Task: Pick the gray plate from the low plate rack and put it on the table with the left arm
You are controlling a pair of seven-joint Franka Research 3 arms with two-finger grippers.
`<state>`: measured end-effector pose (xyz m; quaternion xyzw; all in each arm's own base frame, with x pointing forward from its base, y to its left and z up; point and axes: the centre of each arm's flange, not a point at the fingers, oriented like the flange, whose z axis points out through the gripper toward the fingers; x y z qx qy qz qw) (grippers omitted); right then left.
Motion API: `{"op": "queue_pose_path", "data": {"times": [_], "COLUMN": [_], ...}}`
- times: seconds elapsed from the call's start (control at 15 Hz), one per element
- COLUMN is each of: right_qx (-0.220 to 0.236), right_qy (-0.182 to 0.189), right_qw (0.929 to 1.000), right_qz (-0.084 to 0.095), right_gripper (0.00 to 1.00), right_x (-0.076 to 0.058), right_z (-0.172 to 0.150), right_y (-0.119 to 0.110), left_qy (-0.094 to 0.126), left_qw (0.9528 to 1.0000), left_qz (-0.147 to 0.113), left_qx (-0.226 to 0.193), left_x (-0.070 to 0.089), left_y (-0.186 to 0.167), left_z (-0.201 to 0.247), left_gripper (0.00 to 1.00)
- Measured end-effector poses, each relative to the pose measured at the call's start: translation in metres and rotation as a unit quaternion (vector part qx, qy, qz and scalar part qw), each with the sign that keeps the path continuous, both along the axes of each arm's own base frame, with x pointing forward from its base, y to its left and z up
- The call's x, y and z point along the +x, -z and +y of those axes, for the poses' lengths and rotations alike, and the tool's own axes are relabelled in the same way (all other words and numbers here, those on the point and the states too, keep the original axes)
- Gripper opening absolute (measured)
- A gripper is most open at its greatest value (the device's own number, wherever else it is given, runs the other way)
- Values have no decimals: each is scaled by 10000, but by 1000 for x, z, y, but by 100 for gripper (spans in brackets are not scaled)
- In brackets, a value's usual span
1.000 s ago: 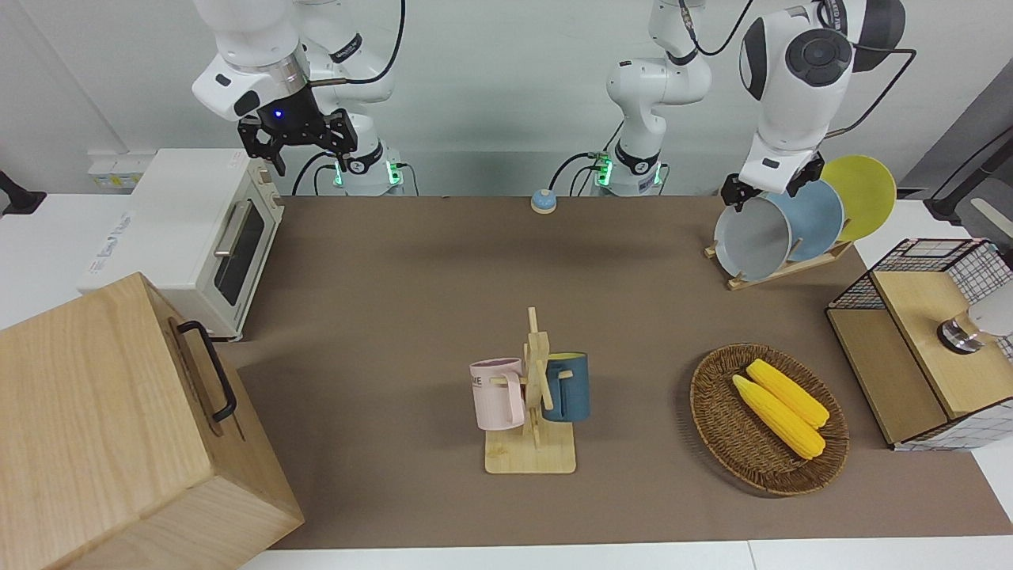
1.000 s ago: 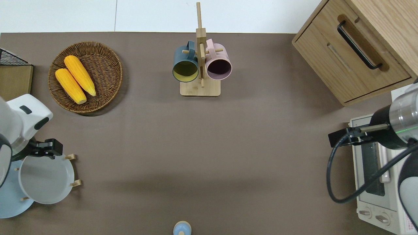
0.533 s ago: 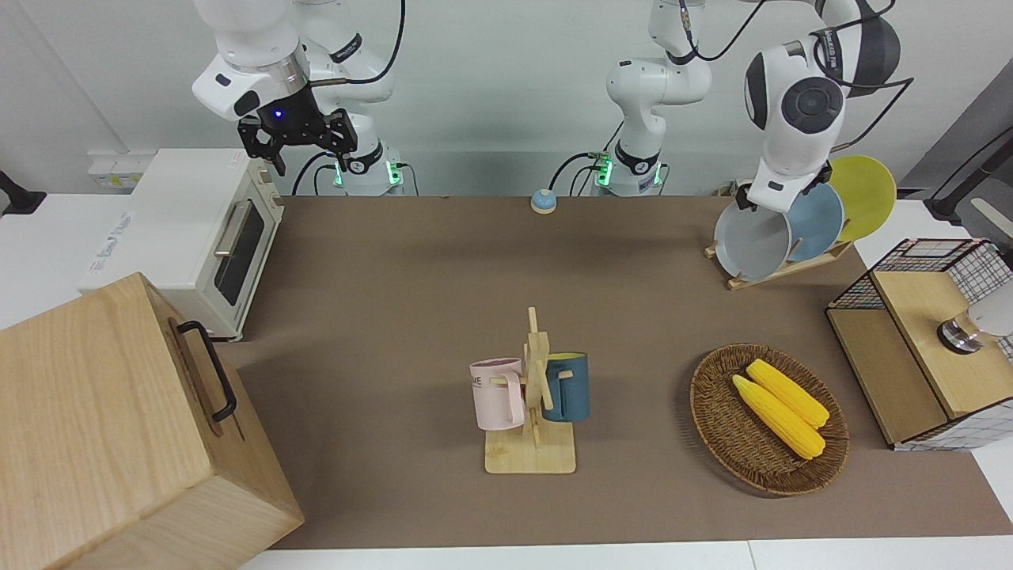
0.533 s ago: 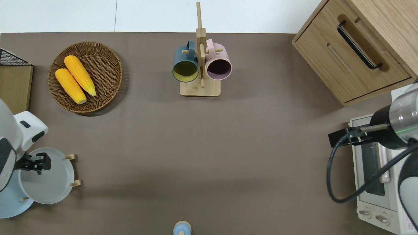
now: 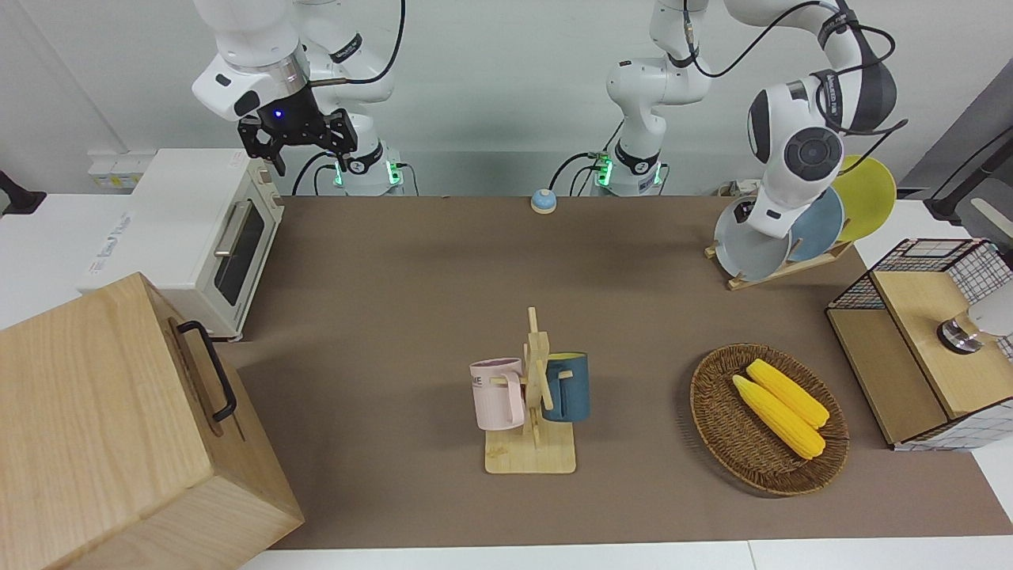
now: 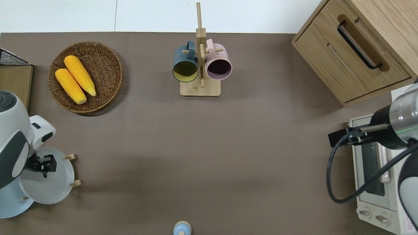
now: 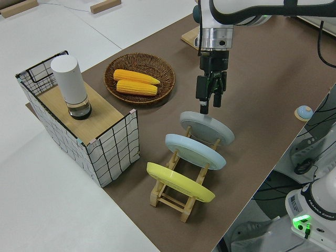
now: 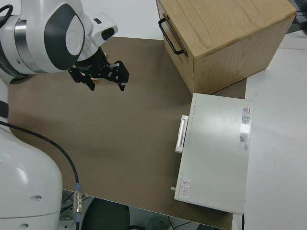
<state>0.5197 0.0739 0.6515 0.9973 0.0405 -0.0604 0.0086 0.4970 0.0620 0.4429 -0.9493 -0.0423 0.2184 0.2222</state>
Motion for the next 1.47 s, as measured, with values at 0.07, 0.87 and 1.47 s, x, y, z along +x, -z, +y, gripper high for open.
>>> {"op": "queue_pose_path", "data": {"times": [0.07,0.87,1.47], "right_qx": [0,0,0], "right_qy": [0,0,0], "right_qw": [10000,10000,10000], "right_qz": [0,0,0], "right_gripper": [99,99,99], "right_x": [0,0,0], "right_z": [0,0,0], "right_y": [0,0,0], "left_qy": [-7,-207,-321], "left_qw": [10000,9998,9992], "left_qz": [36,-44,-206], "left_qx": [0,-6,74], "left_x": [2,8,15], "left_y": [7,16,-35], "left_z": [2,28,25], "left_gripper": [91,14,13]}}
